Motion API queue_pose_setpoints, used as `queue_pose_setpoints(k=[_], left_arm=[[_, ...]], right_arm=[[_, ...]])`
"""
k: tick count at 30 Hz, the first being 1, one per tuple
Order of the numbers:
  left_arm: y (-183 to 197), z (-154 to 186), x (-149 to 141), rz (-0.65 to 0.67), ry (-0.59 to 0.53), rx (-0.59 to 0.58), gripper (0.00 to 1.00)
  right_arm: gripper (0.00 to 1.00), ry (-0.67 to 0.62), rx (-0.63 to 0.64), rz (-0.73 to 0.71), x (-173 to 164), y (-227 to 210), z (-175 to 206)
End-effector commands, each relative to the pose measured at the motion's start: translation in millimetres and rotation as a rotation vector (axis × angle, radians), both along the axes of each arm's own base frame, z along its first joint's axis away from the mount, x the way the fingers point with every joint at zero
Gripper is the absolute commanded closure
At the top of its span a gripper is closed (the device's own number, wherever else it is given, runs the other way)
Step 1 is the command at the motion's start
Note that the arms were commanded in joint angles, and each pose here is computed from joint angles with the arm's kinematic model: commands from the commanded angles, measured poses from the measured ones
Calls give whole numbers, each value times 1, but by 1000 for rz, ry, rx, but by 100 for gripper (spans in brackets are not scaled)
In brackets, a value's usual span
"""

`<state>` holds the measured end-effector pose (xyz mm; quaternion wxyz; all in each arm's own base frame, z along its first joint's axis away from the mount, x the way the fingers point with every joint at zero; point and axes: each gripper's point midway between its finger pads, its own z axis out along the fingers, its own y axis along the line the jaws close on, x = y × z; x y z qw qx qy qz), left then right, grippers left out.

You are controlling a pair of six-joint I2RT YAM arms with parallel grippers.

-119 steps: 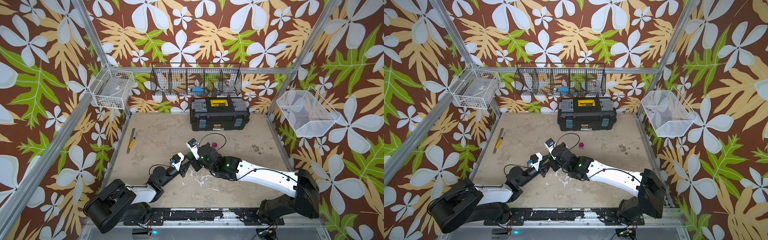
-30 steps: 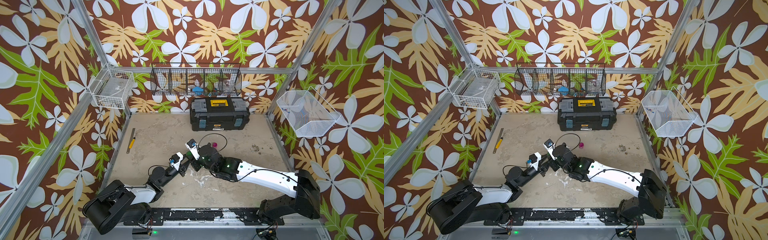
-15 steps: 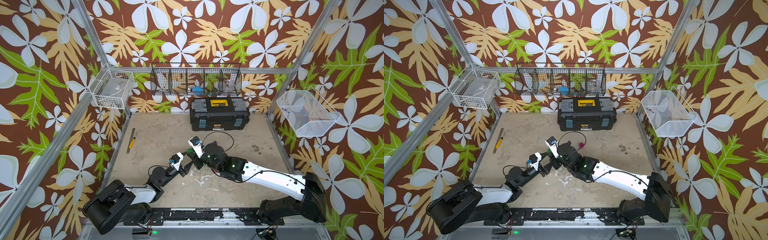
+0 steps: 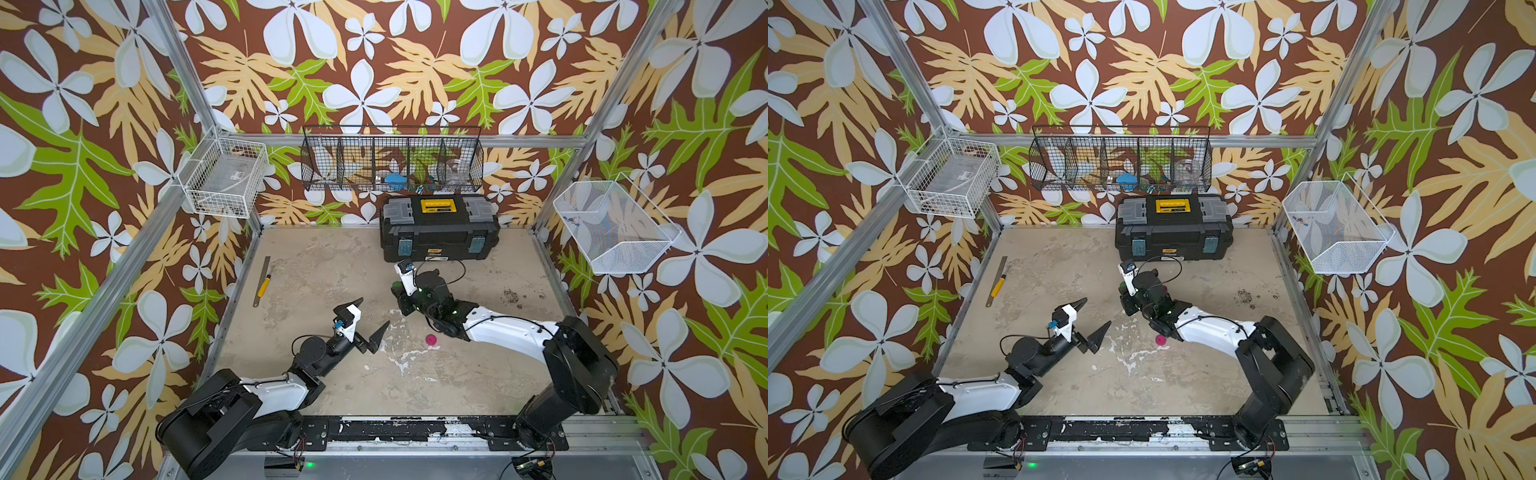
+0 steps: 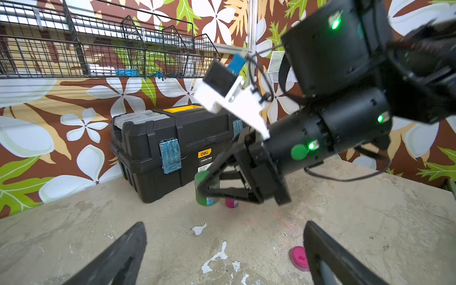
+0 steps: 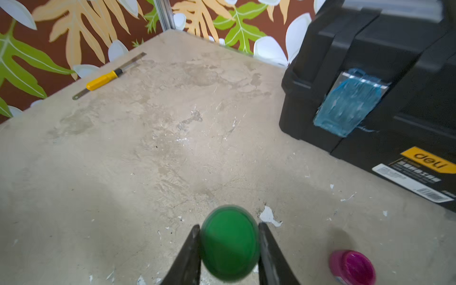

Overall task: Close the paint jar lid
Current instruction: Place the paint jar at the center of the board.

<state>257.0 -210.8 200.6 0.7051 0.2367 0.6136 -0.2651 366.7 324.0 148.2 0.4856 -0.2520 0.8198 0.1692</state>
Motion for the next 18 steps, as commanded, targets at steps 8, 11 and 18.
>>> queue_pose_setpoints(k=[8,11,18], left_arm=[[1,-1,2,15,-4,18,0],[2,-2,2,16,-2,19,0],[1,-2,2,16,0,22,0]], right_arm=[[100,-35,67,-64,34,18,-42],[100,-30,66,-76,39,20,-55],[98,-26,51,-110,51,21,-76]])
